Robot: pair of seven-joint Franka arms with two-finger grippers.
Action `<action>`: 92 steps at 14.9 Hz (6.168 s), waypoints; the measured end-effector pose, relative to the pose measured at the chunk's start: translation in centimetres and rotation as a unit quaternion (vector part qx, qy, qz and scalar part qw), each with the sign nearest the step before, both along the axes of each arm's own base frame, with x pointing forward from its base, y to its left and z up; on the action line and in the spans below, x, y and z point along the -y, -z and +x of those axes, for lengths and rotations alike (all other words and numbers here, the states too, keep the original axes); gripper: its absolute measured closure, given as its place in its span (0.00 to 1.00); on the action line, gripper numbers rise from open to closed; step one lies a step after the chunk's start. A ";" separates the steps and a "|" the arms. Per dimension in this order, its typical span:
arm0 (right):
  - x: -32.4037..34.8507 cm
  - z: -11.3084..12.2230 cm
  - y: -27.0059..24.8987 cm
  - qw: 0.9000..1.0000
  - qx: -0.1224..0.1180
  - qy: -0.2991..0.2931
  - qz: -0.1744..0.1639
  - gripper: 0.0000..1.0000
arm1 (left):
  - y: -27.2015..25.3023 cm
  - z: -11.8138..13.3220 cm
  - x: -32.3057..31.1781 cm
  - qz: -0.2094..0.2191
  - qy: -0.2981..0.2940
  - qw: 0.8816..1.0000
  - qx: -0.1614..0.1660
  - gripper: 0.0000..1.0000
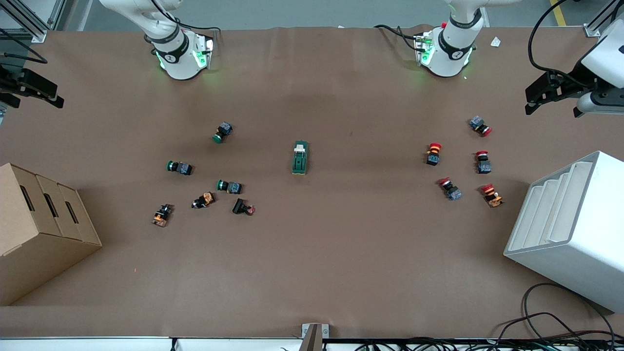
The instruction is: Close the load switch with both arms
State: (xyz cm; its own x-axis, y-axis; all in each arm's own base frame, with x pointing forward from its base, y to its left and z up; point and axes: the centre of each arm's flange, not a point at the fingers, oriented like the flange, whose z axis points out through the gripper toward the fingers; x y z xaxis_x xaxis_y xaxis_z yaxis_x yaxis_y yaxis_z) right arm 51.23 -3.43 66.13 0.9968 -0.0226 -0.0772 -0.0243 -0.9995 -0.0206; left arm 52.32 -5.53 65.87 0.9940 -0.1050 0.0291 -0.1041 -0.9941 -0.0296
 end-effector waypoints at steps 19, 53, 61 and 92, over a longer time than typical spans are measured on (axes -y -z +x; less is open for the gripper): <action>0.6 0.0 -0.1 1.000 0.002 0.005 0.000 0.00 | 20.3 -9.5 42.2 0.003 -0.060 0.998 -0.025 0.00; -40.7 -6.6 35.9 0.960 -0.003 0.279 0.035 0.00 | 56.9 -33.2 50.8 -0.066 -0.017 0.889 0.452 0.03; -47.2 -8.4 39.9 0.951 0.027 0.301 0.069 0.00 | 57.7 -33.0 50.4 -0.064 -0.001 0.875 0.480 0.02; -51.4 -8.7 44.8 0.931 0.006 0.363 0.043 0.00 | 58.2 -33.0 50.3 -0.067 -0.005 0.867 0.494 0.01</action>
